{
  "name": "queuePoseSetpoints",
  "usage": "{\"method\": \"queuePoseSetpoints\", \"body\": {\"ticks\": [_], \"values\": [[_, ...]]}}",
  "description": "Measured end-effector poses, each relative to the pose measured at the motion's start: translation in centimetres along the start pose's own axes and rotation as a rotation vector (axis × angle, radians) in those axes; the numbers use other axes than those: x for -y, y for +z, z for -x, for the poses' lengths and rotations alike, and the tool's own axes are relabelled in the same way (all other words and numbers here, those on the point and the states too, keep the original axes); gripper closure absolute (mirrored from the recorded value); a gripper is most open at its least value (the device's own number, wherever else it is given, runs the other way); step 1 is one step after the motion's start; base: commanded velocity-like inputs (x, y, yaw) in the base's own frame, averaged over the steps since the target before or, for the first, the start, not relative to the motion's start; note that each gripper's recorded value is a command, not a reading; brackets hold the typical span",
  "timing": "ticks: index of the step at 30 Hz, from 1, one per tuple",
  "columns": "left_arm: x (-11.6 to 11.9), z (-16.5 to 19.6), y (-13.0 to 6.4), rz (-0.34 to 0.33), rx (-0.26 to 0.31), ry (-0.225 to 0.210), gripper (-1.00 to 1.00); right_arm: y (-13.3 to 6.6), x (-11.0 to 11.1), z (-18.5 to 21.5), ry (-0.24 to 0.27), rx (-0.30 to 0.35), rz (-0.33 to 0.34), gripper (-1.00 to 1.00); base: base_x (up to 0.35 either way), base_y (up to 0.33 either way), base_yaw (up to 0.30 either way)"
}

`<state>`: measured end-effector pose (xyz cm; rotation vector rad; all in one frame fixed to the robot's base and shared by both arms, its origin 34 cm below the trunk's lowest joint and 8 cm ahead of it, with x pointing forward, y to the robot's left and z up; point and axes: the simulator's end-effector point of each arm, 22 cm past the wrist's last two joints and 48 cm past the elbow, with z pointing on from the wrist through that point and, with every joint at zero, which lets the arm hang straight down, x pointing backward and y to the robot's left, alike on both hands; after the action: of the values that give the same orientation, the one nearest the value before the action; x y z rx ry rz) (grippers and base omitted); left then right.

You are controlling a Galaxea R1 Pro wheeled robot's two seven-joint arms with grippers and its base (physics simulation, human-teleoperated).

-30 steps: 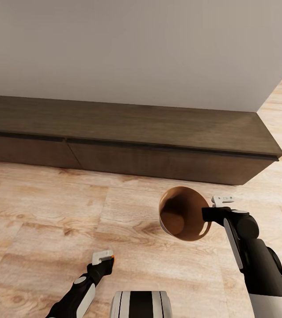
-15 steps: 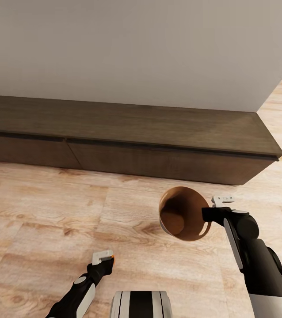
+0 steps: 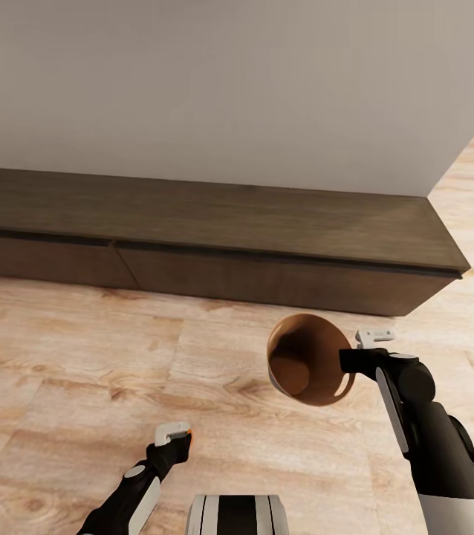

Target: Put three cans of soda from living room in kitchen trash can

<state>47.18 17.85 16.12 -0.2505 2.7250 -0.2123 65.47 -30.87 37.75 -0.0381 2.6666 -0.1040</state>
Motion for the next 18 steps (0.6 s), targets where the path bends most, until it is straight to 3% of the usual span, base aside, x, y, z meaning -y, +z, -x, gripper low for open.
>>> {"method": "queuePoseSetpoints", "body": {"ticks": [18], "values": [[1.1, 3.2, -3.6, -0.004, 0.017, 0.002, 1.0, -3.8, 0.4, 3.3, -0.001, 0.016, -0.002, 1.0, 0.0, 0.0, 0.047]]}}
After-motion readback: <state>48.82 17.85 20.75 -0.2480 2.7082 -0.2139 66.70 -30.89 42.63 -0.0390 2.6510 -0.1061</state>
